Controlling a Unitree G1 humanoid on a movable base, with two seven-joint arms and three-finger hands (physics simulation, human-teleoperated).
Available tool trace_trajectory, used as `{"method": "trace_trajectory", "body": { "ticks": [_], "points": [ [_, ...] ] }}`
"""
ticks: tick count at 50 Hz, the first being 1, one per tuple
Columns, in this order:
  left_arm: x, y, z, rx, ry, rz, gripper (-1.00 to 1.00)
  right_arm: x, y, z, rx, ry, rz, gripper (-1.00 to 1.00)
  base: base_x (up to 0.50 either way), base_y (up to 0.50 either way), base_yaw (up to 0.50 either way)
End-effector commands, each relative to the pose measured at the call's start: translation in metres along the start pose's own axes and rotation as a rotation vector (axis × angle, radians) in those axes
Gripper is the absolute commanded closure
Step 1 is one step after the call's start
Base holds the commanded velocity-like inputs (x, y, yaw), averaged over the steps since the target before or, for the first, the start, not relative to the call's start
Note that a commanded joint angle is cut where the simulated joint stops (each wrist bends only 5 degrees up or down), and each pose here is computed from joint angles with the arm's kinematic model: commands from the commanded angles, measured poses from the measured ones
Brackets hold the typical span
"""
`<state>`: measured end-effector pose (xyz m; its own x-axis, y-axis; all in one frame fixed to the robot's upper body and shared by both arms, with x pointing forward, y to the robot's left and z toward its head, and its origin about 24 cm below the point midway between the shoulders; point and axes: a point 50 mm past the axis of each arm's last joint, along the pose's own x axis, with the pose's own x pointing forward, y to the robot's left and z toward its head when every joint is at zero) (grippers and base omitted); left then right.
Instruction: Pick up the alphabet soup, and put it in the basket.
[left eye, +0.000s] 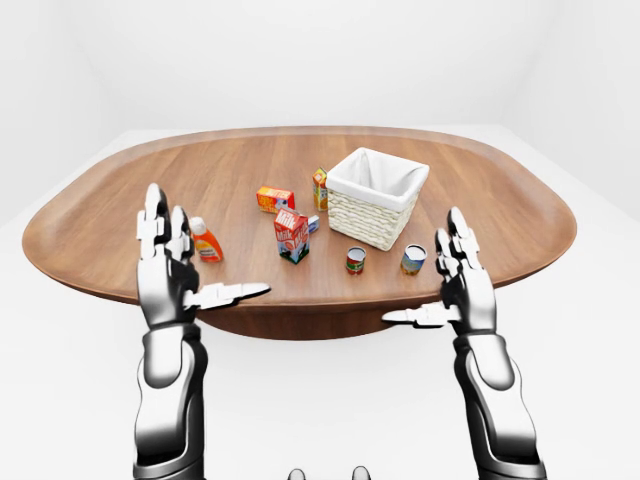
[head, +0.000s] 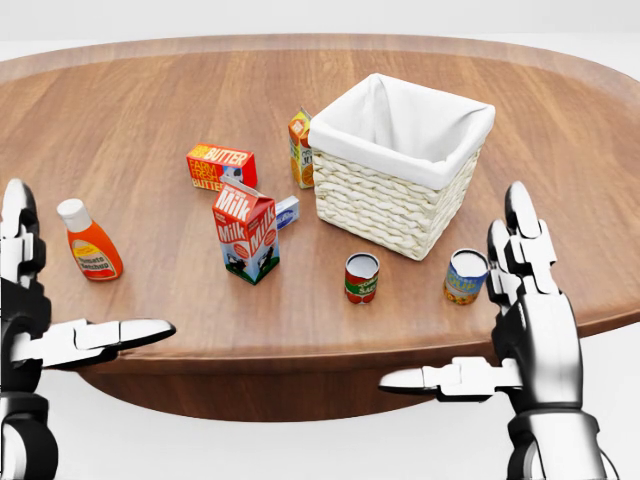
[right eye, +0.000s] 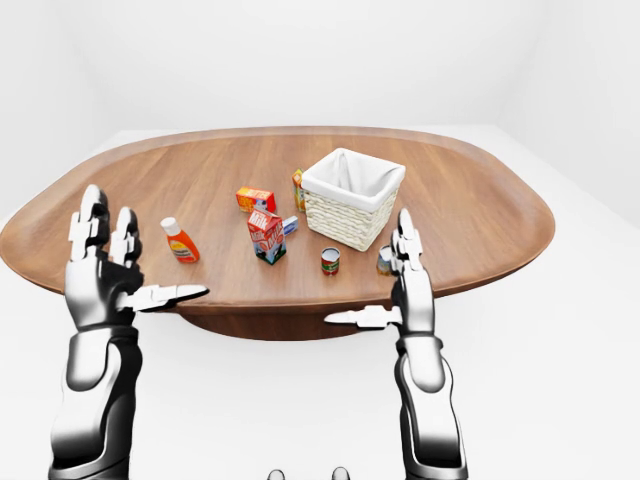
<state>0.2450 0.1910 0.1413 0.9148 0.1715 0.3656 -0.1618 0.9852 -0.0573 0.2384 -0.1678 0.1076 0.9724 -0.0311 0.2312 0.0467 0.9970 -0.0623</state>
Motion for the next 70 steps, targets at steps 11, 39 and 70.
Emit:
{"method": "trace_trajectory", "body": {
  "ticks": [11, 39, 70],
  "points": [
    [0.0, 0.036, 0.096, -0.056, -0.421, 0.145, -1.0, -0.009, -0.007, 0.059, -0.065, -0.252, -0.019, -1.0, 0.0, 0.0, 0.0],
    [0.0, 0.035, 0.093, -0.057, -0.406, 0.14, -1.0, -0.011, -0.005, 0.066, -0.08, -0.28, -0.005, -1.0, 0.0, 0.0, 0.0],
    [-0.001, 0.036, 0.094, -0.053, -0.413, 0.142, -1.0, -0.011, -0.005, 0.065, -0.085, -0.274, -0.004, -1.0, 0.0, -0.15, 0.0]
  ]
}}
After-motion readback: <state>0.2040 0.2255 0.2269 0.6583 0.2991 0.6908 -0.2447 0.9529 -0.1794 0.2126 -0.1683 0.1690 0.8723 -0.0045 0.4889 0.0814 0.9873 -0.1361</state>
